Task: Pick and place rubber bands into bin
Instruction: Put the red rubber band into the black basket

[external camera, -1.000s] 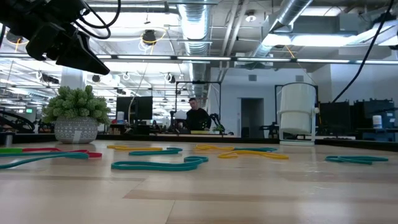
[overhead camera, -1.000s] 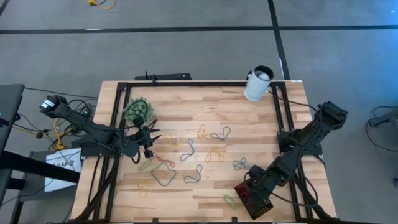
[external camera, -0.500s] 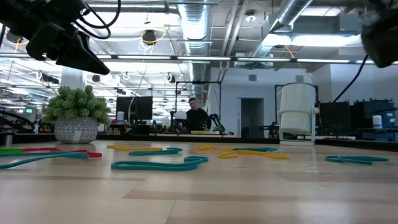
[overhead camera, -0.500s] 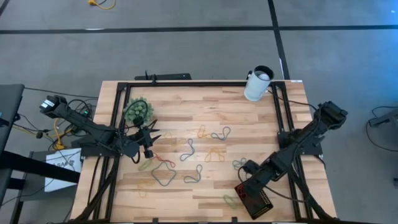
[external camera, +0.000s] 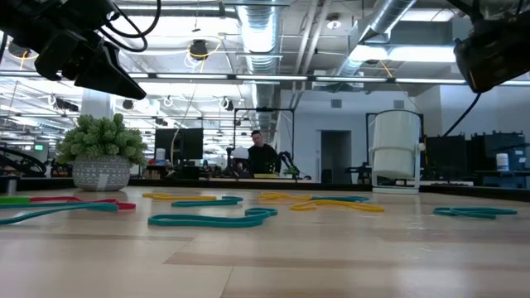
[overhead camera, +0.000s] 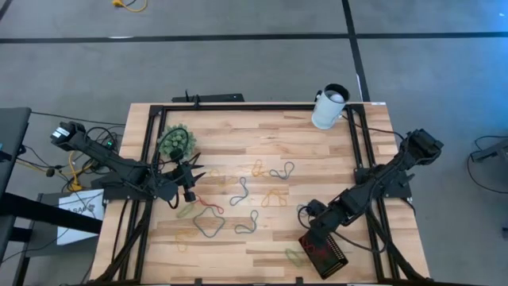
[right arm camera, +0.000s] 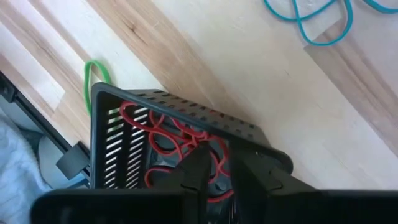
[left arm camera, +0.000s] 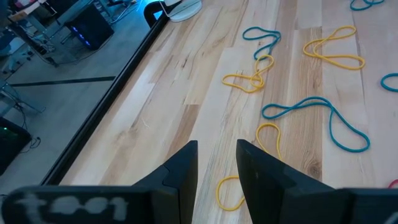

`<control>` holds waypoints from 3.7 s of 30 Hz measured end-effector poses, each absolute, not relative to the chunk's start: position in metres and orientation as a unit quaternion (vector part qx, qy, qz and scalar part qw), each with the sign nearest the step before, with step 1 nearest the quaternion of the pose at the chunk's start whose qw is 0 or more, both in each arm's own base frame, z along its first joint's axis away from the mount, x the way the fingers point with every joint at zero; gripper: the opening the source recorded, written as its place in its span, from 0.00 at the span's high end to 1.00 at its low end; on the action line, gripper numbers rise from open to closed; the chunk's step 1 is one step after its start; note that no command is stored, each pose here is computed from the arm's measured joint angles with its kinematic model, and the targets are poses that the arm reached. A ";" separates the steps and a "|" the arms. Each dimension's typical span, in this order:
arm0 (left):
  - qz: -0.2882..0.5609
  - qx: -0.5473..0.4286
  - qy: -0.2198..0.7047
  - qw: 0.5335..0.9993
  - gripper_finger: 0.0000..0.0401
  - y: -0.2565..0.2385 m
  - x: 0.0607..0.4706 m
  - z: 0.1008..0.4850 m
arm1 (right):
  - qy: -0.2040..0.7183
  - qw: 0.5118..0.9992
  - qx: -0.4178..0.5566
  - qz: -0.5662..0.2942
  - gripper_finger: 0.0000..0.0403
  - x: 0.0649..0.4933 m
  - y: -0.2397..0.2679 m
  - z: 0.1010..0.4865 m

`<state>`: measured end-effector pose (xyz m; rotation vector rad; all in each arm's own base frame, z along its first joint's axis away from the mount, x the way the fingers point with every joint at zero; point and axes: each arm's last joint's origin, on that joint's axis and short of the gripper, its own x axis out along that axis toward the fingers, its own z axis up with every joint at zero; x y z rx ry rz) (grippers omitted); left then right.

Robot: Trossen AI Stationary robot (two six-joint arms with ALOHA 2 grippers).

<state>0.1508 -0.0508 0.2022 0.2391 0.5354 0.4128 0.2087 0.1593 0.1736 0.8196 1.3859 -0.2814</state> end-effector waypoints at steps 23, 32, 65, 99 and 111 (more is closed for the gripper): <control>0.252 0.142 0.246 0.925 0.75 -0.048 0.150 0.204 | 0.613 0.707 0.347 -0.052 0.83 0.218 0.171 0.196; 0.285 0.106 0.223 0.926 0.75 -0.047 0.150 0.205 | 0.490 0.852 0.183 -0.030 0.83 0.249 0.157 0.228; -0.013 -0.021 0.415 0.910 0.75 0.009 0.173 0.189 | 0.227 0.965 0.125 -0.048 0.83 0.218 0.031 0.189; -0.019 -0.021 0.578 0.816 0.79 -0.049 0.195 0.122 | 0.232 0.960 0.144 -0.059 0.83 0.247 0.033 0.114; -0.023 0.009 0.479 0.877 1.00 -0.053 0.223 0.172 | 0.157 0.976 0.115 -0.096 0.83 0.256 0.029 0.129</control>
